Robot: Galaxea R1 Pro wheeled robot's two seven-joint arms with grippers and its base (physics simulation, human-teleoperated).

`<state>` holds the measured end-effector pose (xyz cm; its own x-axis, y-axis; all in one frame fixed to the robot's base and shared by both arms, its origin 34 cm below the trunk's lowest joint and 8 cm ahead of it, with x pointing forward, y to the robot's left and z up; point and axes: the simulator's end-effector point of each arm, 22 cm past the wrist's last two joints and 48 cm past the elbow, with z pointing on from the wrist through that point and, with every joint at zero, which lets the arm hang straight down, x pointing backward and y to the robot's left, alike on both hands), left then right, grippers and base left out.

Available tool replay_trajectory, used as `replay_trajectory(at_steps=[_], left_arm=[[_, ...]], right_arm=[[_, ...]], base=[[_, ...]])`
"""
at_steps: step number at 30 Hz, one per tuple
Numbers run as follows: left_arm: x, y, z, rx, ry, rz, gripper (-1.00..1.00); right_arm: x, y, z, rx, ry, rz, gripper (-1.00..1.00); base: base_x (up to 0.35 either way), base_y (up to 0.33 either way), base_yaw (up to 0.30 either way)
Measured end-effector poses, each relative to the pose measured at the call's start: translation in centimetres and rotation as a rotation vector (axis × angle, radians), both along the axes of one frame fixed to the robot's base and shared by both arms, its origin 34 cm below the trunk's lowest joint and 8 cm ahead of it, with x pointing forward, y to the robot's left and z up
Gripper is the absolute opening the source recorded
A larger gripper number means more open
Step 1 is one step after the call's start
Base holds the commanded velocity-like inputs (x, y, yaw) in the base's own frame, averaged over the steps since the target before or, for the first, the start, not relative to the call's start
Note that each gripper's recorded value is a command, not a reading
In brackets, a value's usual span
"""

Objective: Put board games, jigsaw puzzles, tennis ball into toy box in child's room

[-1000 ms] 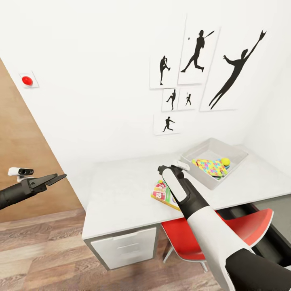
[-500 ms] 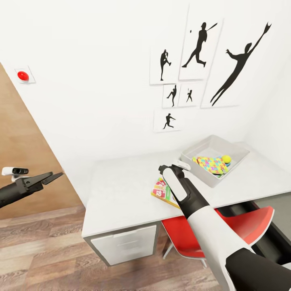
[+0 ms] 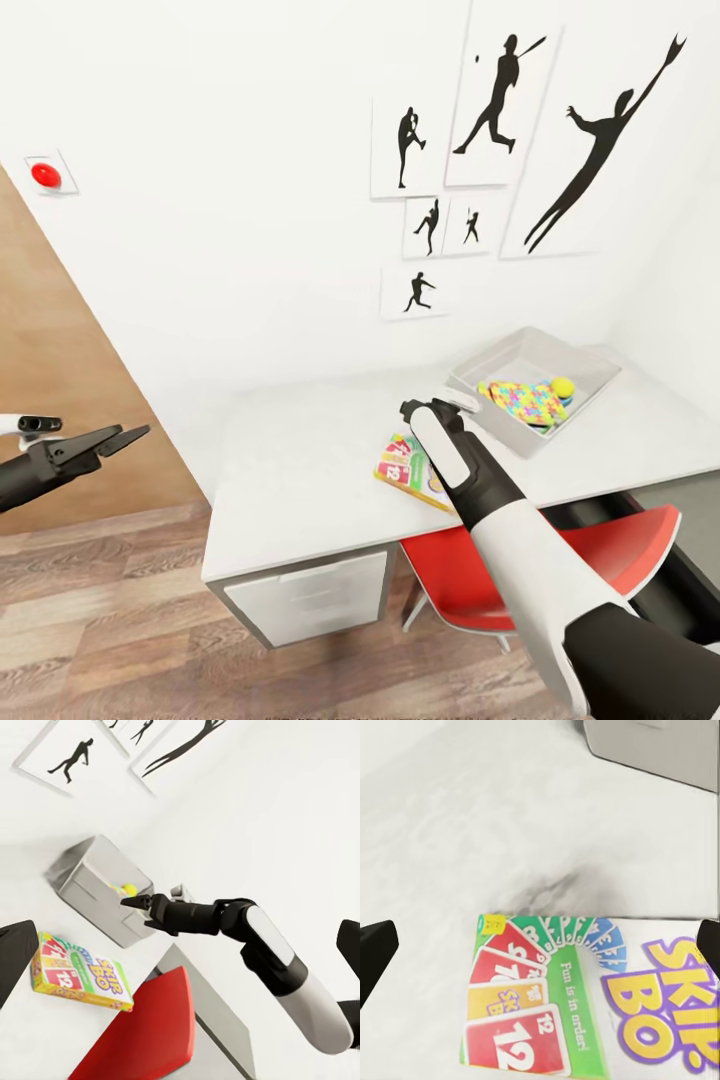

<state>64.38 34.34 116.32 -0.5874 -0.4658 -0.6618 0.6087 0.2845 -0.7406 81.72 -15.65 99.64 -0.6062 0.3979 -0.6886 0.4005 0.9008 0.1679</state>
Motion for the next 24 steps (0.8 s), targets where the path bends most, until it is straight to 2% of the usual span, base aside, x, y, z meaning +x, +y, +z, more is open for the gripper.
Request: replay_trajectory(at_steps=[8, 24], left_arm=[[0.1, 0.0, -0.5, -0.01, 0.009, -0.001, 1.0], [0.5, 0.0, -1.9, -0.01, 0.035, -0.001, 1.0]], right_arm=[[0.9, -2.1, -0.1, -0.023, -0.004, -0.019, 1.0], [1.3, -3.2, -1.5, -0.034, 0.011, -0.03, 1.0]], base=[[0.0, 0.0, 0.0], [0.0, 0.0, 0.0]])
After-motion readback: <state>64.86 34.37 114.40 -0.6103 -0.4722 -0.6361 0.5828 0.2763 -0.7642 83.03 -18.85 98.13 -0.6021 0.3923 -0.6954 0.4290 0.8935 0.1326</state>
